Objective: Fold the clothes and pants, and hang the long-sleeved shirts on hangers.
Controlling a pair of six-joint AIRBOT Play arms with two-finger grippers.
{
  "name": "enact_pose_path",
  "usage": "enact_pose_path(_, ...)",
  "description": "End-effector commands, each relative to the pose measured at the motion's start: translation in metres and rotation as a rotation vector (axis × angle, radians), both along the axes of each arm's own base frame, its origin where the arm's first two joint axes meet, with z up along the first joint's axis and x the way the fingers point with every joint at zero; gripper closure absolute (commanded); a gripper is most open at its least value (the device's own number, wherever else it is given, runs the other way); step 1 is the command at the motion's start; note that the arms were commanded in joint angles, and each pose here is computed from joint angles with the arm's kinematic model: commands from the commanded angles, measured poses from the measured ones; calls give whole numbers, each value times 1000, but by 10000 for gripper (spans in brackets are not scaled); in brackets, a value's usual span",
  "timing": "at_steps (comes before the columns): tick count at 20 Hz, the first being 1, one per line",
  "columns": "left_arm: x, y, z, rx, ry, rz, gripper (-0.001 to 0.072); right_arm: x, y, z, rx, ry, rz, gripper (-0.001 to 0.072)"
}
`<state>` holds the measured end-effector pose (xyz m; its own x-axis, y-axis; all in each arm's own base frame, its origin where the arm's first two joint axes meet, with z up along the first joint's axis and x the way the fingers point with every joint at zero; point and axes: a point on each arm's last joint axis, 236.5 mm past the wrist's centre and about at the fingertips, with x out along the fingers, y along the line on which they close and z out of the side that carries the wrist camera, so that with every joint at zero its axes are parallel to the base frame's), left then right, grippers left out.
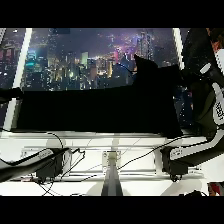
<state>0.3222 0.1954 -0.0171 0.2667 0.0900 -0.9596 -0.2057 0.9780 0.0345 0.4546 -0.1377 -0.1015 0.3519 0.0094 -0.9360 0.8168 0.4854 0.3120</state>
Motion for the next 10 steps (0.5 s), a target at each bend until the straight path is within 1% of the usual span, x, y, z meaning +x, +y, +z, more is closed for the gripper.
enact_pose_path(1,7,5,2,20,-29,3,23,34,-10,20,-32,-138,-32,693)
enact_pose_path(3,8,6,3,24,-35,4,22,47,-9,36,-77,-176,51,694)
enact_pose_path(6,11,2,3,7,-47,8,23,80,15,78,-208,-266,308,694)
enact_pose_path(8,21,-6,6,-35,-93,24,23,109,49,122,-280,-357,450,694)
enact_pose_path(10,32,-18,11,-95,-147,45,23,134,102,168,-337,-461,593,694)
